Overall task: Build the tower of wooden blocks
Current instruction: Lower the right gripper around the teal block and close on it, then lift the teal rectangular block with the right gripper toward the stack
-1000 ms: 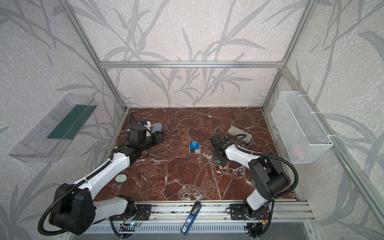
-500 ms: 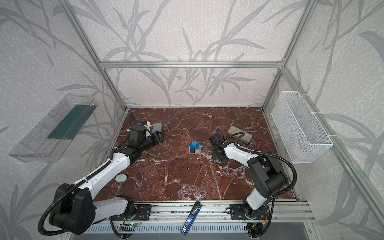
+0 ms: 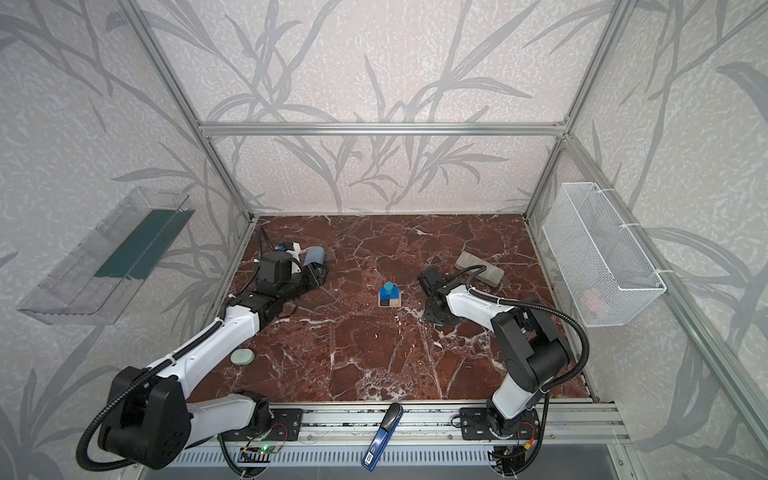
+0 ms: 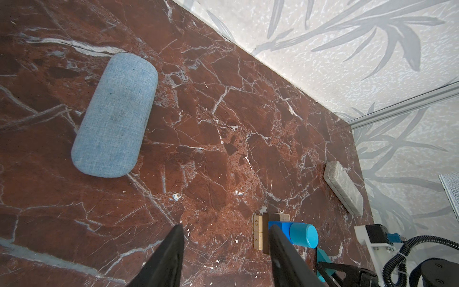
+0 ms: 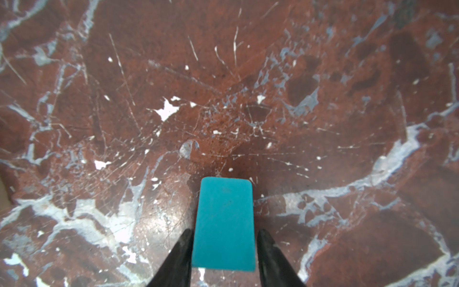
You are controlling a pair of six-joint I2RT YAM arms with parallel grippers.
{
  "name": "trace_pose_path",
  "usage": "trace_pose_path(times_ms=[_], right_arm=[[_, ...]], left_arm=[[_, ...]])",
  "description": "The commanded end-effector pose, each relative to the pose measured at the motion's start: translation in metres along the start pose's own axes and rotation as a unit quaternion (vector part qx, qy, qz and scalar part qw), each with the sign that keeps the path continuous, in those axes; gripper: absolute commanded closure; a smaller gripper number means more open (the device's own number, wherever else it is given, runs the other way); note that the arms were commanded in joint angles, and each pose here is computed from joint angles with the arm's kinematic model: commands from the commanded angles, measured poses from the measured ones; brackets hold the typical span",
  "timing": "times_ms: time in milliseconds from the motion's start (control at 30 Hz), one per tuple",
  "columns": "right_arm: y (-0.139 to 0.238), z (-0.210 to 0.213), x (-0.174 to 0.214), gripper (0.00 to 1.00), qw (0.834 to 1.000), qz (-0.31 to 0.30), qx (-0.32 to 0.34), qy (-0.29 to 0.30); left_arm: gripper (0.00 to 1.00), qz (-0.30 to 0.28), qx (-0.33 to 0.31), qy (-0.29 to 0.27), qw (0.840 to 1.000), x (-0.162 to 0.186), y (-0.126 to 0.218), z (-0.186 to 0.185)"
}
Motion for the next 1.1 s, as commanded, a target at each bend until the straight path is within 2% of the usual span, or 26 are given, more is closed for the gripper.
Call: trace_pose_path(times_ms=[0, 433, 1067], right_arm=[[0.007, 0.002, -0.003, 0.56, 1.000, -0.006, -0.002, -0.002], [0.013, 0.000, -0.006, 0.58, 0.999, -0.035, -0.011, -0.020], [0.001, 0.001, -0.003, 0.61, 1.000, -0.020, 0.001, -0.020]], left_arm=[[0.46, -0.003, 0.003, 0.006, 1.000, -0.001, 0.001, 0.002], [0.46, -0.003, 0.004, 0.008, 1.000, -0.001, 0.001, 0.002], [0.46, -0.004, 0.004, 0.010, 1.000, -0.001, 0.002, 0.003]])
Point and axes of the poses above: each gripper's point midway between its finger pads, its own y axis back along the fingers, its own z axis along the line the jaws close on, x = y × z, the point moved 10 cm from there along y, back along the fingers, and after that the axes turned 1 degree about -y, right-handed, at the moved point
